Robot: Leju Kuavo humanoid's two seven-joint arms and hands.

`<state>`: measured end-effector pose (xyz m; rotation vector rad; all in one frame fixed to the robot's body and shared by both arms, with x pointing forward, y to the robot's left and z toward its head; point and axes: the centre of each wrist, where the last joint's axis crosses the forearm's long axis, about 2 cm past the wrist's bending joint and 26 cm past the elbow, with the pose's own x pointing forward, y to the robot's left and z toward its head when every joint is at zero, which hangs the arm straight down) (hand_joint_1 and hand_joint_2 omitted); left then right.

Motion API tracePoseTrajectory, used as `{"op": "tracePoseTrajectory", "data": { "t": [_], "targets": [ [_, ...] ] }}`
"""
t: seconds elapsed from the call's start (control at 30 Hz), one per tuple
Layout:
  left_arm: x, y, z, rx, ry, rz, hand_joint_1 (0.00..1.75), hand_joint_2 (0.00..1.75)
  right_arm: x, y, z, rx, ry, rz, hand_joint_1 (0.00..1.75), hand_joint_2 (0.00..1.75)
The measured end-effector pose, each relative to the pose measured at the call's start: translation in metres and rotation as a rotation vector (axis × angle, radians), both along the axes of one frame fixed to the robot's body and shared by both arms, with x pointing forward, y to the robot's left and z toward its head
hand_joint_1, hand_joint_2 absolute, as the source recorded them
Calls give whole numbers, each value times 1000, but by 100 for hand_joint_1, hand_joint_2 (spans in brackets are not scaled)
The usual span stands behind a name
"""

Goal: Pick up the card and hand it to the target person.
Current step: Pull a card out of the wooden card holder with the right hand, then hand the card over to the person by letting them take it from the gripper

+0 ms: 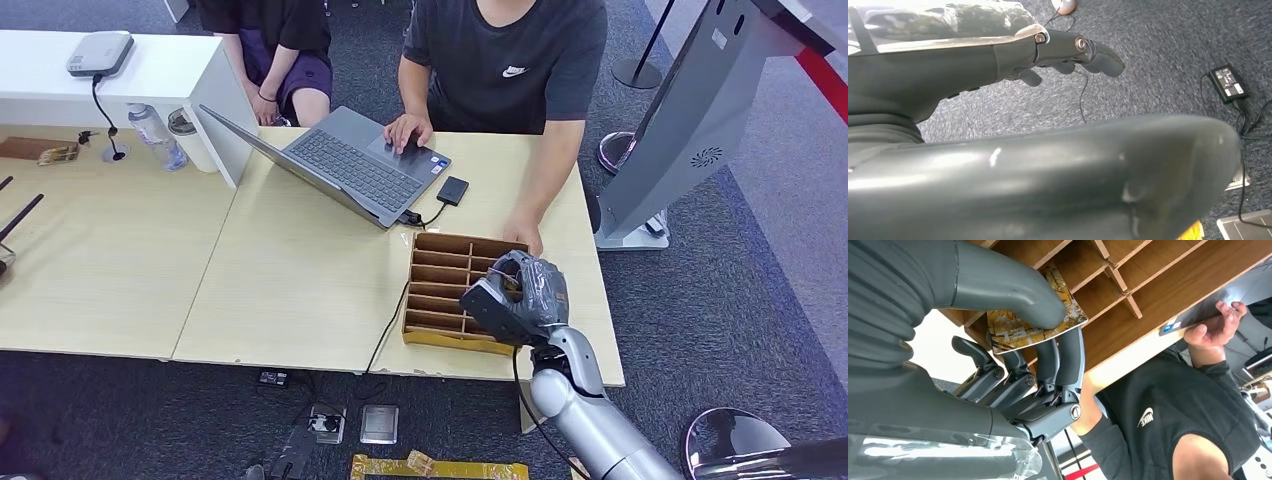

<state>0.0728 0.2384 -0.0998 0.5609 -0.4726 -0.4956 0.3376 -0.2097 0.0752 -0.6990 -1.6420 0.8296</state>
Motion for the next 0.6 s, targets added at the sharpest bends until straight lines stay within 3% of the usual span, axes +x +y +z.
{"op": "tracePoseTrajectory", "data": {
  "t": [0.33,0.6],
  "targets": [
    [-1,-1,0,-3,2,-6,0,0,3,-1,4,-24,-28,-14,175,175],
    [-1,-1,0,-9,2,-5,0,0,20,-2,35,0,-152,-44,175,175]
  ]
}}
